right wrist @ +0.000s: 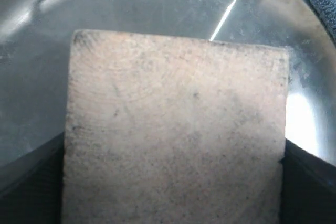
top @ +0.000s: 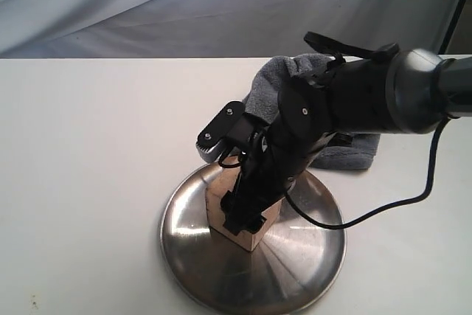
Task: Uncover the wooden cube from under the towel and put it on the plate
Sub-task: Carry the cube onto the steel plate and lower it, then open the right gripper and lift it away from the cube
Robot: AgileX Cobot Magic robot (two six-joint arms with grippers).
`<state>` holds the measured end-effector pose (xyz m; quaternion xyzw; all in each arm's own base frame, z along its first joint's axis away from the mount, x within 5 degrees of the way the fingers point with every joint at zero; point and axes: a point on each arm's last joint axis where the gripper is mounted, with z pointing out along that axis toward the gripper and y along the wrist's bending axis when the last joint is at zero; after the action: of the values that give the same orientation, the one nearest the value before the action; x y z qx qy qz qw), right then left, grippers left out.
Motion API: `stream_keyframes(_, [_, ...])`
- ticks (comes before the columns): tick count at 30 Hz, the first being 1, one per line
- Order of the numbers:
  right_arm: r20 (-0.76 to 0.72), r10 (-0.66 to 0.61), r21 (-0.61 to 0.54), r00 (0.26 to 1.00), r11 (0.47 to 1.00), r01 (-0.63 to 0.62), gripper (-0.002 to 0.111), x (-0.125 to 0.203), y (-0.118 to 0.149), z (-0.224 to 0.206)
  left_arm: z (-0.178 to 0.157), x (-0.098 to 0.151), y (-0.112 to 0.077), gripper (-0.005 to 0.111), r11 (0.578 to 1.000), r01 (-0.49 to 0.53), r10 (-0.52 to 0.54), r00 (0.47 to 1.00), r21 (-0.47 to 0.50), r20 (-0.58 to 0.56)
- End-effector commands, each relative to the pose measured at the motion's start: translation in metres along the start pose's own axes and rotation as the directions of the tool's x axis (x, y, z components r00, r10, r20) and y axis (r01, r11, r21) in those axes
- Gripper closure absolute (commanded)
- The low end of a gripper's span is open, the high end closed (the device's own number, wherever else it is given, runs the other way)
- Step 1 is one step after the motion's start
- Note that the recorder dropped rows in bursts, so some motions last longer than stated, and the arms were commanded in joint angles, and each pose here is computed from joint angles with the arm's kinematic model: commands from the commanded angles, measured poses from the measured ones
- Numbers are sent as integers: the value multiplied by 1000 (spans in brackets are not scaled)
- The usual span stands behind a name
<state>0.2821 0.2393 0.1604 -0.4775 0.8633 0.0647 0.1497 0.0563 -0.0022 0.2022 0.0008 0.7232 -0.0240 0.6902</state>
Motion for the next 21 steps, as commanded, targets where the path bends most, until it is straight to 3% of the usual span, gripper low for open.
stream_keyframes(1, [7,35,-7,999,999,-35,24,0,2,-3,0,1,0,105,1000,2,-2,1000,-2,-2])
stream_keyframes(6, [69,37,11,997,999,-38,12,-4,2,-23,0,1,0,105,1000,2,-2,1000,-2,-2])
stream_keyframes(21, [206,66,49,976,996,-78,12,-14,0,-51,0,1,0,105,1000,0,0,1000,-2,-2])
